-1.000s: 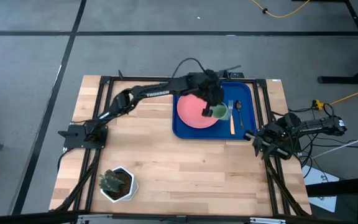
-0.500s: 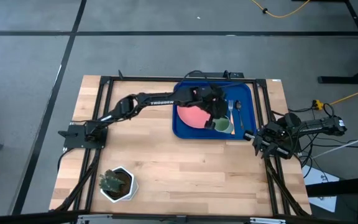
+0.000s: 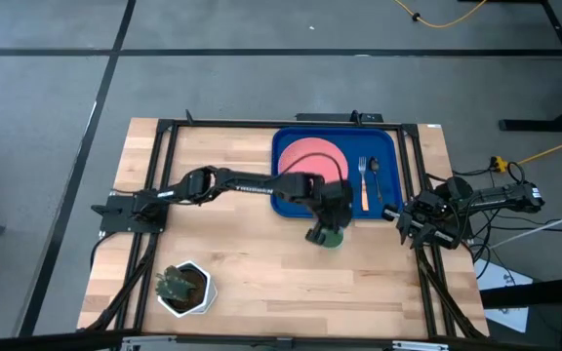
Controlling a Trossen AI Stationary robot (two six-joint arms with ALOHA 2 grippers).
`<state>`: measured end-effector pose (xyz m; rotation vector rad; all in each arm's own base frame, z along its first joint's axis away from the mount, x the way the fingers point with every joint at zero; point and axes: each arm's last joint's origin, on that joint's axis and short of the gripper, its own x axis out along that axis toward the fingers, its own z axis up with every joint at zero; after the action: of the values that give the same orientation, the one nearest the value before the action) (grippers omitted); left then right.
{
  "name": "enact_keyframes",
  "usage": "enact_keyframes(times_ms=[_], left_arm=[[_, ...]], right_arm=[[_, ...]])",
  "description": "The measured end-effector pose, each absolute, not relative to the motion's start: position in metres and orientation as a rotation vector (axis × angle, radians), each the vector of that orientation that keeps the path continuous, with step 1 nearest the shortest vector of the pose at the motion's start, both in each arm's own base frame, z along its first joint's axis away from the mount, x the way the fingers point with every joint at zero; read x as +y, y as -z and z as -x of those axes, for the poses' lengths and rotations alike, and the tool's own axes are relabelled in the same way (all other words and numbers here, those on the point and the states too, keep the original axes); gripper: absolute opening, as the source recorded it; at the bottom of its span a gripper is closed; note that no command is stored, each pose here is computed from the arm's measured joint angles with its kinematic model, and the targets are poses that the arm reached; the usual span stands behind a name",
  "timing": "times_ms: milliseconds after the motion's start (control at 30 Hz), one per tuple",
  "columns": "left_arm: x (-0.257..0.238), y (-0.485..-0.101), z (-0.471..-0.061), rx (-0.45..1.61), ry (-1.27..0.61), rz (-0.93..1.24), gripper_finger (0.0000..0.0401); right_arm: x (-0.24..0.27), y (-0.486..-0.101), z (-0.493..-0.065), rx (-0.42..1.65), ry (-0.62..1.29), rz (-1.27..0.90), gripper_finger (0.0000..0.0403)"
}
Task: Pick and place plate/cup/fork/spoon on tray
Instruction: Put the green cup on the dark blue tray to the top right of the pink plate
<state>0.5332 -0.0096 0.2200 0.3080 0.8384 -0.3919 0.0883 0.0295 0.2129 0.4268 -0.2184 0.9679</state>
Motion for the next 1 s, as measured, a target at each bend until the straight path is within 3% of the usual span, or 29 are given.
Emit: enact_keyframes(times_ms=[300, 567, 1000], left_arm=[[-0.023, -0.231, -0.529, 0.855, 0.321, -0.384, 0.0035], [-0.019, -0.238, -0.522, 0.943, -0.005, -0.484, 0.004], [-0.038, -0.251, -0.521, 0.888, -0.016, -0.485, 0.0041]], right_arm=[[0.03, -0.213, -0.088, -0.218, -0.967, -0.426, 0.0095], [0.03, -0.213, -0.088, -0.206, -0.971, -0.45, 0.0095], [0.03, -0.213, -0.088, -0.209, -0.972, -0.448, 0.0095]])
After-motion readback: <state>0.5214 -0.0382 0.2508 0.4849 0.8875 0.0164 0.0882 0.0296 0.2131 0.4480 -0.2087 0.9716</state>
